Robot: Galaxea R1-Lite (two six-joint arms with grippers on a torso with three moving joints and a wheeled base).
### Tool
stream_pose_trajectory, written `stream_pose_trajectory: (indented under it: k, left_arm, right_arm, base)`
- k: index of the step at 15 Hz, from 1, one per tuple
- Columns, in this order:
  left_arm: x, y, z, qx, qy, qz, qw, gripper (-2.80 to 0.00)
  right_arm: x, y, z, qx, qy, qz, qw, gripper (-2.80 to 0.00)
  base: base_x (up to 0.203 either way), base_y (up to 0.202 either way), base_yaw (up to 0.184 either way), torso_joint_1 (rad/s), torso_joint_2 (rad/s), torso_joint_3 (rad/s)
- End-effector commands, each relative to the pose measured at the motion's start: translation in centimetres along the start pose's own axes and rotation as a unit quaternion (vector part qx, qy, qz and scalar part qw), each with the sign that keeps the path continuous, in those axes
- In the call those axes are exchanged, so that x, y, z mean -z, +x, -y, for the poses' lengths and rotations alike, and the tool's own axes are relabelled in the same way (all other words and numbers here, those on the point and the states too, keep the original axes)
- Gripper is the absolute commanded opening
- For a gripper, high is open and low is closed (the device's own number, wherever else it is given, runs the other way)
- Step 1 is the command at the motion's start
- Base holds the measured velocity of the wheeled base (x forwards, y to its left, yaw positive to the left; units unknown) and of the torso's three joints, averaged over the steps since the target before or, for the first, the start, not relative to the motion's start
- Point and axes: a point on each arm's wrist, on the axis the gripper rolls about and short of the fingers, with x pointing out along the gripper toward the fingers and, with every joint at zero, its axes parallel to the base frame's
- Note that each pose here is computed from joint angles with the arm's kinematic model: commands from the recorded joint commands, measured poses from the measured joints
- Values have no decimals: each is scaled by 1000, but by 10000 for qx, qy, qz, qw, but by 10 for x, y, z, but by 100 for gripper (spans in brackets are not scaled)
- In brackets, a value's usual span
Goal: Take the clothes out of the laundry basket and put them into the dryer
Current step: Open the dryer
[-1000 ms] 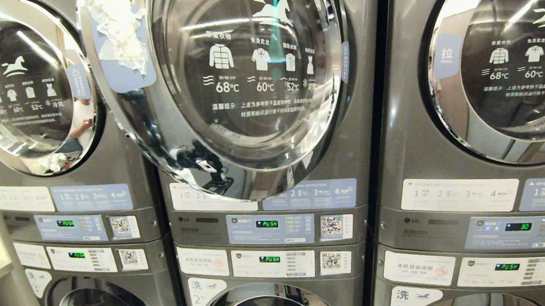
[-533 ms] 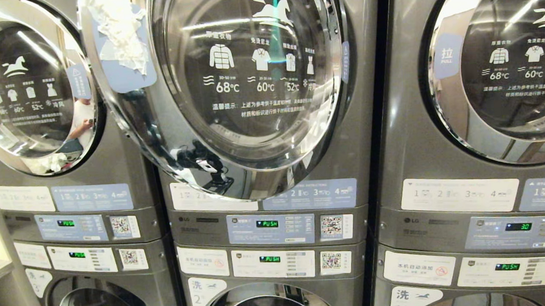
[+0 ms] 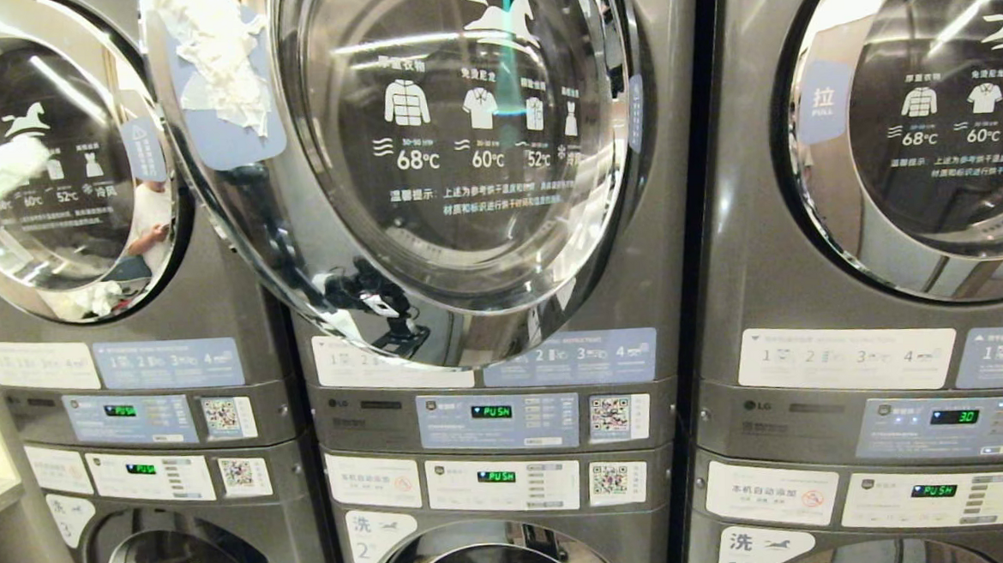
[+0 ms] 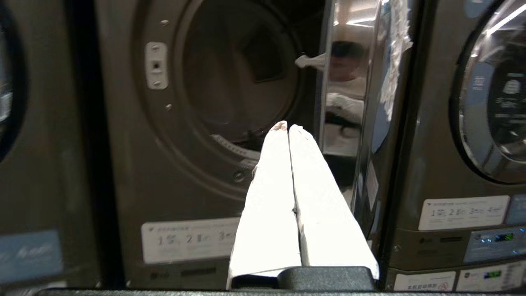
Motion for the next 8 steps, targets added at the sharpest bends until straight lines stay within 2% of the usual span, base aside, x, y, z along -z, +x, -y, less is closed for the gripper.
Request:
stream_pose_trajectory:
  k: [1, 4, 8]
  left_arm:
    - [16, 33, -11, 152, -99, -306, 9994, -280]
    - [19, 48, -15, 323, -103, -384, 9987, -280]
    - [26, 67, -21, 405, 85, -465, 9981, -280]
  right_arm:
    - [0, 0, 0, -1, 2, 15, 10000, -280]
    - [0, 0, 0, -1, 2, 8, 10000, -280]
    - [0, 0, 0, -1, 9, 15, 10000, -280]
  base:
    - [0, 0, 0, 0, 0, 0]
    - [0, 0, 0, 0, 0, 0]
    - [0, 0, 0, 0, 0, 0]
